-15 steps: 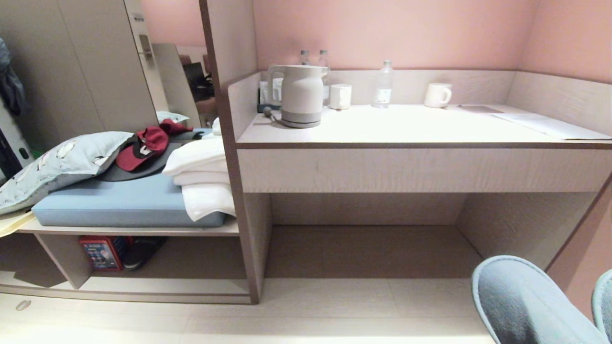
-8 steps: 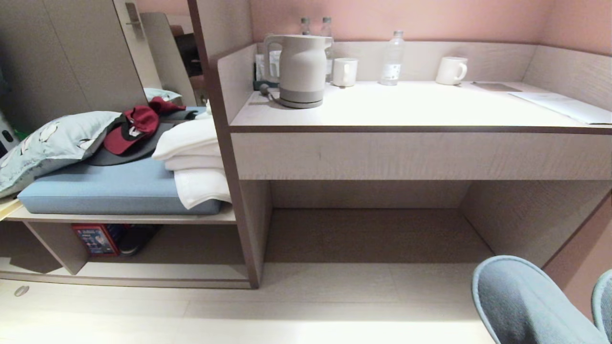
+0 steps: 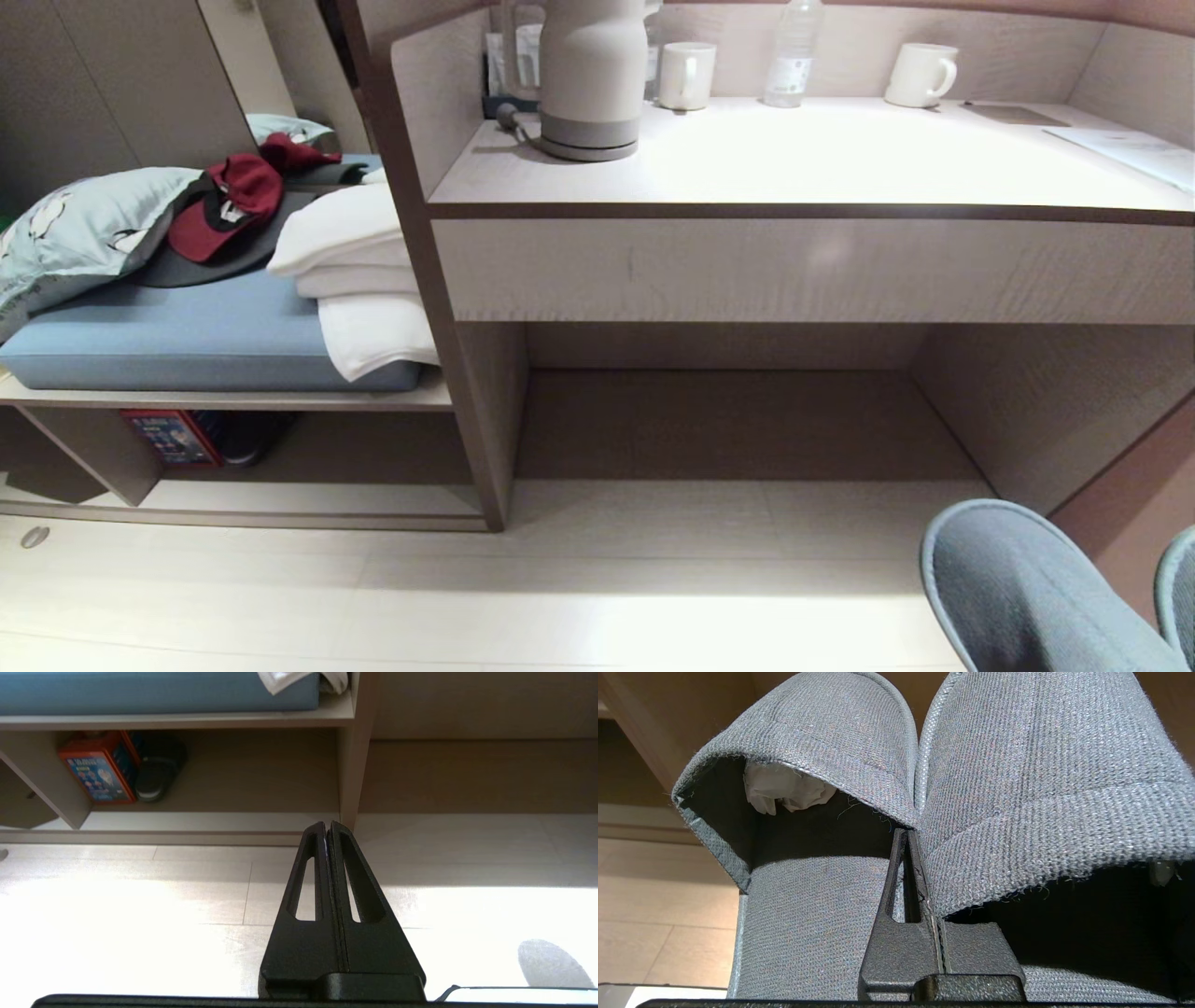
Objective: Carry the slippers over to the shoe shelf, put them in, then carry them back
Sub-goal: Place the slippers on the floor
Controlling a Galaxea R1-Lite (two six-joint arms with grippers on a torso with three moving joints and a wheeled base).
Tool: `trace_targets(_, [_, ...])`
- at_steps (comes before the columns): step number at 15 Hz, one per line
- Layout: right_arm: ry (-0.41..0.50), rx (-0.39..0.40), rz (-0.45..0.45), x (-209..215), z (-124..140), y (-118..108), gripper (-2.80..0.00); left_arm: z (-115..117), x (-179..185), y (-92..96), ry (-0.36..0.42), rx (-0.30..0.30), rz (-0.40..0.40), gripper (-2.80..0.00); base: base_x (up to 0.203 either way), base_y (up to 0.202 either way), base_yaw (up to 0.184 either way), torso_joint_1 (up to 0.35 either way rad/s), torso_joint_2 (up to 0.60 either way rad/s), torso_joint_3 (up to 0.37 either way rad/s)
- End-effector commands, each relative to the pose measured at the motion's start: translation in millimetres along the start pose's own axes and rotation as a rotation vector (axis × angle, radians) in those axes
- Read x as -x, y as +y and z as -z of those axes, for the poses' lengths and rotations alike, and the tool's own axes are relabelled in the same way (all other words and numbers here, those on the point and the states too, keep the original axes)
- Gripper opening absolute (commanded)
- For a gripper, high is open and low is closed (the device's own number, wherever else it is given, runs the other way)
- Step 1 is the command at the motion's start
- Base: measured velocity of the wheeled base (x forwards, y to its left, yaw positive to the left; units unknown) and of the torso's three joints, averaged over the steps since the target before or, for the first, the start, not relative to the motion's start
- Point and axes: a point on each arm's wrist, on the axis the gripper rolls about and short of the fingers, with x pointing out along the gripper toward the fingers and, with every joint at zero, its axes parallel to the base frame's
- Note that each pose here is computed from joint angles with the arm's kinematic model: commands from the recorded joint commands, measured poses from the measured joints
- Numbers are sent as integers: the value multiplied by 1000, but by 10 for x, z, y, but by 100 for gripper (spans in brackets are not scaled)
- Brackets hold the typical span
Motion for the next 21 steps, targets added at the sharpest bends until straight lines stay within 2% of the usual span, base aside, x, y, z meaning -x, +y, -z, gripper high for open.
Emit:
trace_targets(1, [1, 0, 0, -1, 0, 0, -280, -1, -1, 0, 0, 1, -1, -280, 0, 0, 0, 5, 9, -197])
trace_targets(21, [1, 0, -1, -1, 0, 0, -280, -1, -1, 0, -1, 1, -1, -280, 0, 0, 0, 4, 4, -198])
